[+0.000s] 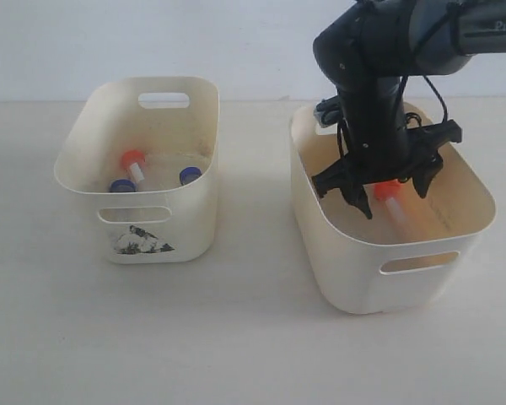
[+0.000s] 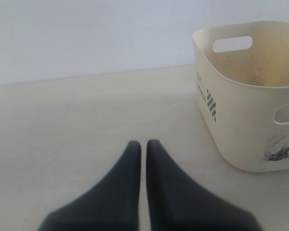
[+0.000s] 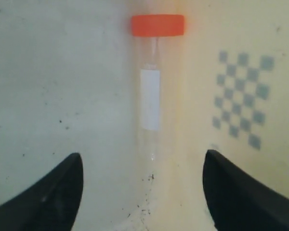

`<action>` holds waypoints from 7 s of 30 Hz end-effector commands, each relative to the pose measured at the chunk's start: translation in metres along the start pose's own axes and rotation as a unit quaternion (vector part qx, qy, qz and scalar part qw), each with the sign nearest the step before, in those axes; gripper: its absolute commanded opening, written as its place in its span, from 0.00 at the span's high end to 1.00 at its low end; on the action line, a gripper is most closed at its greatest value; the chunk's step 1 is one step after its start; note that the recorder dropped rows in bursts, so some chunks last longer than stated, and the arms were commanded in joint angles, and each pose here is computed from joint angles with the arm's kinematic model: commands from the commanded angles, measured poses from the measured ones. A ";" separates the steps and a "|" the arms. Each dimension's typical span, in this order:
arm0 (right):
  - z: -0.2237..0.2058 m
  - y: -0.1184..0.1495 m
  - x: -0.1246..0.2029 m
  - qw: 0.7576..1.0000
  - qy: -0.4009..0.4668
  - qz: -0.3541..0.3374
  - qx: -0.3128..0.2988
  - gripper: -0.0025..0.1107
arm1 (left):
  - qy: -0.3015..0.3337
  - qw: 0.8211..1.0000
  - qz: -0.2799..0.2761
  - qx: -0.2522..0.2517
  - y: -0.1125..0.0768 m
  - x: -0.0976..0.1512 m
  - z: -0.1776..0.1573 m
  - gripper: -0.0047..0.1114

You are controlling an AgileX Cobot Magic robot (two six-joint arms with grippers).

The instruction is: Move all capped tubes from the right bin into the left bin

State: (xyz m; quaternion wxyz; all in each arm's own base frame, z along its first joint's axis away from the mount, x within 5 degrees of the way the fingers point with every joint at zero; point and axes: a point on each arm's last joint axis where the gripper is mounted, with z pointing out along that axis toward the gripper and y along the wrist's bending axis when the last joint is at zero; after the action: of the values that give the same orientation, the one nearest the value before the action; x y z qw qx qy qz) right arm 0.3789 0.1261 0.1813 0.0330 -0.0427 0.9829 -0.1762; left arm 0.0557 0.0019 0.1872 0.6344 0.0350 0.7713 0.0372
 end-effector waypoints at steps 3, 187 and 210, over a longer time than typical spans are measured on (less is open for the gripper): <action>0.017 0.006 -0.002 1.000 0.019 0.006 0.012 0.38 | -0.007 1.000 -0.011 0.001 0.000 -0.002 0.000 0.92; -0.013 -0.101 0.331 0.628 -0.610 0.360 -0.322 0.97 | -0.007 1.000 -0.011 0.001 0.000 -0.002 0.000 0.92; 0.007 -0.097 0.335 0.741 -0.560 0.293 -0.227 0.97 | -0.007 1.000 -0.011 0.001 0.000 -0.002 0.000 0.92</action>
State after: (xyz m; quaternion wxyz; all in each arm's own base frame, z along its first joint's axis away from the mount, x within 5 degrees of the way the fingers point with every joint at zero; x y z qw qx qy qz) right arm 0.0544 0.0024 0.1971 0.6313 0.1495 0.7477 0.1417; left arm 0.0557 0.0019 0.1872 0.6344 0.0350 0.7713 0.0372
